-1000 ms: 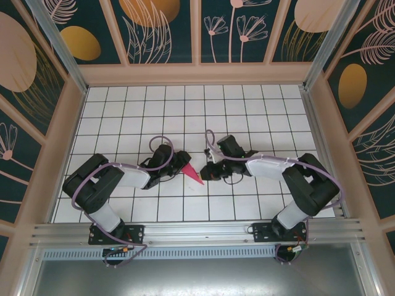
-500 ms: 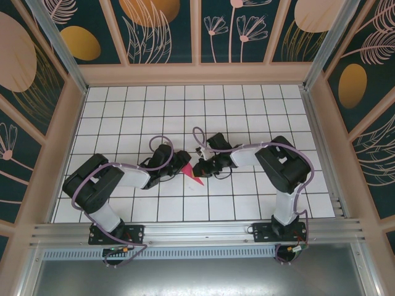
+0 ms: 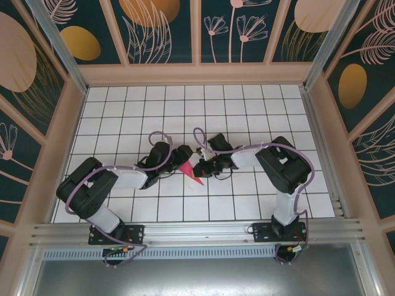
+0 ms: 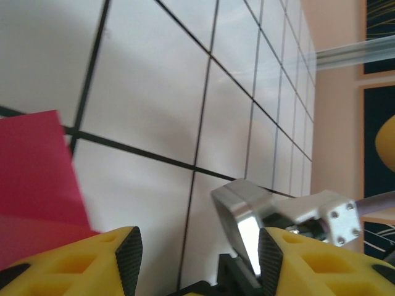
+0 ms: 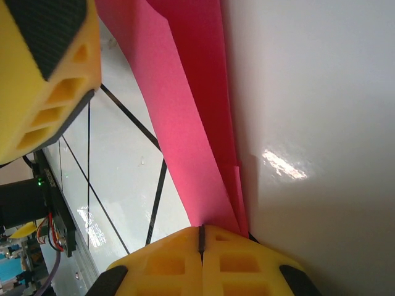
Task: Fold a paper plane with a square sheet of paper (pick it up from the middle)
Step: Fold the wing for the fifth time at the center of the table.
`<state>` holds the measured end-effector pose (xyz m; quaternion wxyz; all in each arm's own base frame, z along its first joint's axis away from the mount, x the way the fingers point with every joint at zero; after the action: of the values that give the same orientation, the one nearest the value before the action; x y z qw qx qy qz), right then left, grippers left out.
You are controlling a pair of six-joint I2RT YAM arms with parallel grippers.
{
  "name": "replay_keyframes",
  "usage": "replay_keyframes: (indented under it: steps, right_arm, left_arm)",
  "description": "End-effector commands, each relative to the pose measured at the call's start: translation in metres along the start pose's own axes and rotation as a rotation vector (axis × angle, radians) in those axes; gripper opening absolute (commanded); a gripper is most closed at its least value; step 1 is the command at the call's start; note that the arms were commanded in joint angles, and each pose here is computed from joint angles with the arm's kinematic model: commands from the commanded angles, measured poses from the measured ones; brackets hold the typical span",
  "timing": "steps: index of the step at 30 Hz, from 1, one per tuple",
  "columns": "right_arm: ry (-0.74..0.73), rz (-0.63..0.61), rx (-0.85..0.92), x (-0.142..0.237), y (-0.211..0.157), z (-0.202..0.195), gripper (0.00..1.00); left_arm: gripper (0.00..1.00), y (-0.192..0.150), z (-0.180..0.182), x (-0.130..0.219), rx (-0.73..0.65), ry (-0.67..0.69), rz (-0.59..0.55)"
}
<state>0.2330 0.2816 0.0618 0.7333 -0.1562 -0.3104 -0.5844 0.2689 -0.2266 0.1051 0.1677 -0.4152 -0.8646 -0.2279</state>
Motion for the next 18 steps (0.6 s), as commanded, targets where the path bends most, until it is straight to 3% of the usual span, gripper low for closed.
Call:
replay_keyframes:
  steps: [1,6,13,18]
  right_arm:
    - [-0.101,0.059,-0.088,-0.007,-0.023,-0.024,0.01]
    - [-0.113,0.057,-0.091,-0.006,-0.023,-0.025,0.01]
    - [-0.162,0.055,-0.106,-0.003,-0.027,-0.03,0.0]
    - [-0.172,0.063,-0.109,-0.003,-0.03,-0.031,0.0]
  left_arm:
    - [0.56,-0.001,-0.005,-0.009,-0.008,-0.056,0.032]
    - [0.55,-0.007,0.028,-0.012,0.06,0.062,0.016]
    - [0.54,0.005,0.069,0.009,0.119,0.292,-0.094]
    - [0.55,0.018,0.083,0.02,0.135,0.324,-0.13]
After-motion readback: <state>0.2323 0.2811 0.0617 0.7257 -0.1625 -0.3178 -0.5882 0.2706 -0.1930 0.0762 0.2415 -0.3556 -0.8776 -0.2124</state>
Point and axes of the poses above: each hand's point on the last joint's axis, 136 mm out from that joint toward the fingers, its own x axis back along the fingers, its own z axis along the line the jaws close on, y = z × x, the point moved 7 cm from there along x, back along the fingers, and after that the axes turned 2 degrees about -x, right-handed, at the moved point
